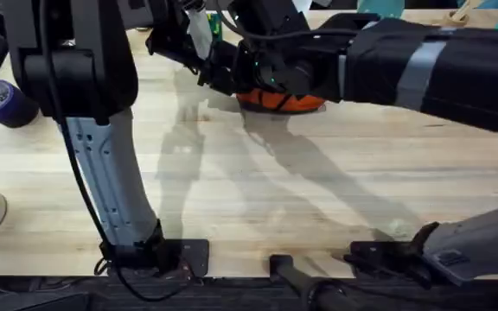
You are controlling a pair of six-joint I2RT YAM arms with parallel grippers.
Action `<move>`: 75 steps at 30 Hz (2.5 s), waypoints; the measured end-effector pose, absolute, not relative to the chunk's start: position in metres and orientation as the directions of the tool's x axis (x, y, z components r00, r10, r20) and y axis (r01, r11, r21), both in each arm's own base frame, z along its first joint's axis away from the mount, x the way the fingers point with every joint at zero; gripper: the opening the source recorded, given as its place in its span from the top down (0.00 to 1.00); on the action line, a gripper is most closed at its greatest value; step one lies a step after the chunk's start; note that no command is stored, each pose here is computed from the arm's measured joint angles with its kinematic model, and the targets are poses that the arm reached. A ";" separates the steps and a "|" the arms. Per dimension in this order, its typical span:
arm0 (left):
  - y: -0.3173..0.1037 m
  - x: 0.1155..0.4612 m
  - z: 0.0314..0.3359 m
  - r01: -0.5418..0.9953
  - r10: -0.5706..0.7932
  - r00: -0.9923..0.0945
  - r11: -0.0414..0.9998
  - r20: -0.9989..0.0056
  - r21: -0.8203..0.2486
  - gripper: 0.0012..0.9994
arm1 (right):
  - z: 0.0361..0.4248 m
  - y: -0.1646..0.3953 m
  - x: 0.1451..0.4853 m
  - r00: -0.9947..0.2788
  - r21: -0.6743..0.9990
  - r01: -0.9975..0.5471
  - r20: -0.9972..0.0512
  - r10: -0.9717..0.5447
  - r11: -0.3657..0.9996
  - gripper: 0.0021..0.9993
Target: Unzip the bag, pick up the pens from the table one at a time and place them inside, then zip the bag closed.
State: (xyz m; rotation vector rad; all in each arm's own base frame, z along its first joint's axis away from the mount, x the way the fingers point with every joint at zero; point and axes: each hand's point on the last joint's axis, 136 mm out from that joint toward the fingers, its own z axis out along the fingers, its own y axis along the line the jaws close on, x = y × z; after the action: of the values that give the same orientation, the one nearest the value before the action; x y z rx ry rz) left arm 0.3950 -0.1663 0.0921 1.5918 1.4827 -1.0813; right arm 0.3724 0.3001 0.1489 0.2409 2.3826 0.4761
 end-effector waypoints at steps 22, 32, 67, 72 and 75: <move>-0.167 0.395 0.092 0.994 0.415 0.000 -0.103 -0.910 -0.047 0.96 | 0.142 0.286 0.374 -0.763 0.303 -0.008 -0.617 0.189 0.953 0.97; -0.167 0.395 0.091 0.994 0.414 0.004 -0.105 -0.910 -0.044 0.96 | 0.138 0.254 0.378 -0.793 0.278 0.051 -0.572 0.208 0.959 0.97; -0.173 0.394 0.095 0.993 0.394 0.004 -0.111 -0.919 -0.044 0.96 | 0.149 0.159 0.385 -0.812 0.217 0.202 -0.508 0.287 0.955 0.97; -0.173 0.393 0.095 0.992 0.397 -0.002 -0.112 -0.918 -0.050 0.96 | 0.148 0.140 0.385 -0.810 0.197 0.244 -0.497 0.311 0.950 0.97; -0.173 0.393 0.095 0.992 0.398 -0.002 -0.112 -0.918 -0.051 0.96 | 0.147 0.131 0.385 -0.809 0.188 0.264 -0.491 0.324 0.946 0.97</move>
State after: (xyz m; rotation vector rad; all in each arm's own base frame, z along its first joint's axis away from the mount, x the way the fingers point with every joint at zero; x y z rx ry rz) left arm 0.3932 -0.1726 0.0946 1.5879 1.4675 -1.0980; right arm 0.3851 0.1310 0.1468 0.4175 2.5619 0.1500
